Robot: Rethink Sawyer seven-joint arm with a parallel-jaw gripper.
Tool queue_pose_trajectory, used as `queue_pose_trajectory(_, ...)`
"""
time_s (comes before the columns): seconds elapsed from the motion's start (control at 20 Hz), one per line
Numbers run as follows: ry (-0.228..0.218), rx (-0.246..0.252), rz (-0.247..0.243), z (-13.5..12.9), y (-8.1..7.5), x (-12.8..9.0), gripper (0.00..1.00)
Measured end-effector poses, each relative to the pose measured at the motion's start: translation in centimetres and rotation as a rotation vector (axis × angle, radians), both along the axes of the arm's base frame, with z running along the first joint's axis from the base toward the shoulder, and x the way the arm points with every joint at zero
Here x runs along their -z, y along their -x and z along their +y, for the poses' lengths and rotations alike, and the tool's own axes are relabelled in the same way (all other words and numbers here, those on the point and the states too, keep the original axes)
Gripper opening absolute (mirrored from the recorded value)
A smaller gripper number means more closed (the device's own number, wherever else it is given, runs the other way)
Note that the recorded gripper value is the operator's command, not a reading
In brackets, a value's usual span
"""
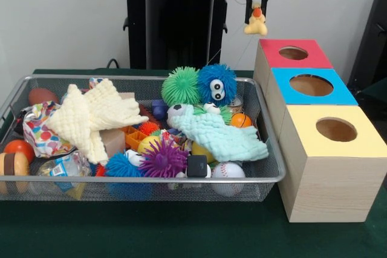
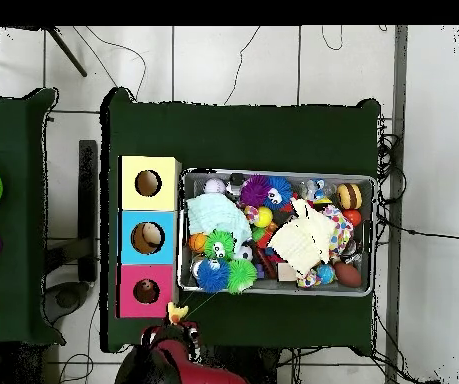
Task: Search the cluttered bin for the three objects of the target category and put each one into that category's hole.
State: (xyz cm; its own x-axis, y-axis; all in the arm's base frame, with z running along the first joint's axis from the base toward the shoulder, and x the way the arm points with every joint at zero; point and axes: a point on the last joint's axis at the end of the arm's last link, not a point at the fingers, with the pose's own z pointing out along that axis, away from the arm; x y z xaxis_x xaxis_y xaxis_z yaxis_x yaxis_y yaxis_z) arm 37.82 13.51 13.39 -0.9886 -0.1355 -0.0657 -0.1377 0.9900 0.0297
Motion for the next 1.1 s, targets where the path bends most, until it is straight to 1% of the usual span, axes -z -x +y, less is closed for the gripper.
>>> queue_pose_trajectory(0.15,0.001,0.0,-0.001,0.4,0.4,0.2,0.0)
queue_pose_trajectory(0.45,0.002,-0.001,0.013,1.1,1.0,1.4,0.0)
queue_pose_trajectory(0.5,0.003,-0.009,0.017,1.4,1.3,2.0,0.0)
queue_pose_trajectory(0.7,0.005,-0.025,0.021,2.0,1.8,2.6,0.0)
queue_pose_trajectory(0.9,0.01,-0.046,0.014,2.8,2.3,3.4,0.0)
queue_pose_trajectory(1.1,0.012,-0.037,0.012,2.8,2.5,3.9,0.0)
